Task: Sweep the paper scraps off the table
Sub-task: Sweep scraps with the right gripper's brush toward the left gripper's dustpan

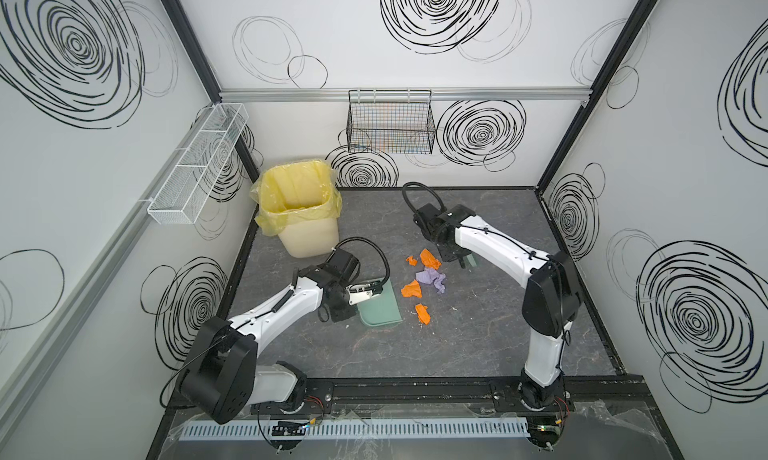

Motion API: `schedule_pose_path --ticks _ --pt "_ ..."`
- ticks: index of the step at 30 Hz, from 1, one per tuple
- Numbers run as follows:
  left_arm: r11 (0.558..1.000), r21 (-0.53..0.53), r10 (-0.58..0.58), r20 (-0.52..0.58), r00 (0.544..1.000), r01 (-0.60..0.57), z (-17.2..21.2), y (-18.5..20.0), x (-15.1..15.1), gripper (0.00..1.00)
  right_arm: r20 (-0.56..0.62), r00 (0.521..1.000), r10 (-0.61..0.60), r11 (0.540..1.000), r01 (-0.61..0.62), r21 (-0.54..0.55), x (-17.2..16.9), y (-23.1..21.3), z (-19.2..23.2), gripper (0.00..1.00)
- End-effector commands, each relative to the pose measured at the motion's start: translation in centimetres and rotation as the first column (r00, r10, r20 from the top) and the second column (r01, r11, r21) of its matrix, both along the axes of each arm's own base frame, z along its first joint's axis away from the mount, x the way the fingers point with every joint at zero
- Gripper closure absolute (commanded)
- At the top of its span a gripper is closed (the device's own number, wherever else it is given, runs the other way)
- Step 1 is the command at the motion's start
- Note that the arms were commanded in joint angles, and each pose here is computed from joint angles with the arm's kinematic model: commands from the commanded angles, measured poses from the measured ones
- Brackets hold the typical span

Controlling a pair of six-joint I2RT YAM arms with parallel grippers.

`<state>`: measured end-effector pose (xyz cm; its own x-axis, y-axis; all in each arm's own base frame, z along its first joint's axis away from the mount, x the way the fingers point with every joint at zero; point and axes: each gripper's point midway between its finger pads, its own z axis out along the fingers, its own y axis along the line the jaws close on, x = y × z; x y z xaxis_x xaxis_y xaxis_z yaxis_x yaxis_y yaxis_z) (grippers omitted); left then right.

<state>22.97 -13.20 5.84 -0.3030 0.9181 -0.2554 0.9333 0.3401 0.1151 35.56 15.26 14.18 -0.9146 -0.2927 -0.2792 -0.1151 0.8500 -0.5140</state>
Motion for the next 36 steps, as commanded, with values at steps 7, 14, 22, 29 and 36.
schedule_pose_path --ticks 7,14,22,29,36 --pt "1.0 0.011 0.022 0.0 1.0 -0.022 -1.1 -0.4 0.5 1.0 -0.075 0.992 0.106 0.992 -0.101 0.074 -3.8 5.4 -1.1 1.0" --pt "1.0 -0.007 0.027 -0.002 1.0 -0.027 -1.4 -1.0 0.8 1.0 -0.129 0.974 0.184 0.976 -0.165 0.142 -6.8 8.1 -1.9 1.0" --pt "1.0 -0.02 0.024 -0.015 1.0 -0.024 -2.0 -1.6 0.8 1.0 -0.127 0.957 0.26 0.929 -0.212 0.303 -9.5 11.2 -1.0 1.0" --pt "0.999 -0.032 0.025 -0.016 1.0 -0.026 -1.9 -2.2 1.0 1.0 -0.087 0.95 0.299 0.872 -0.235 0.43 -10.8 14.1 0.8 1.0" --pt "0.999 -0.039 0.025 -0.023 0.999 -0.026 -2.0 -2.6 1.0 1.0 -0.057 0.943 0.328 0.82 -0.254 0.513 -12.0 15.6 2.4 1.0"
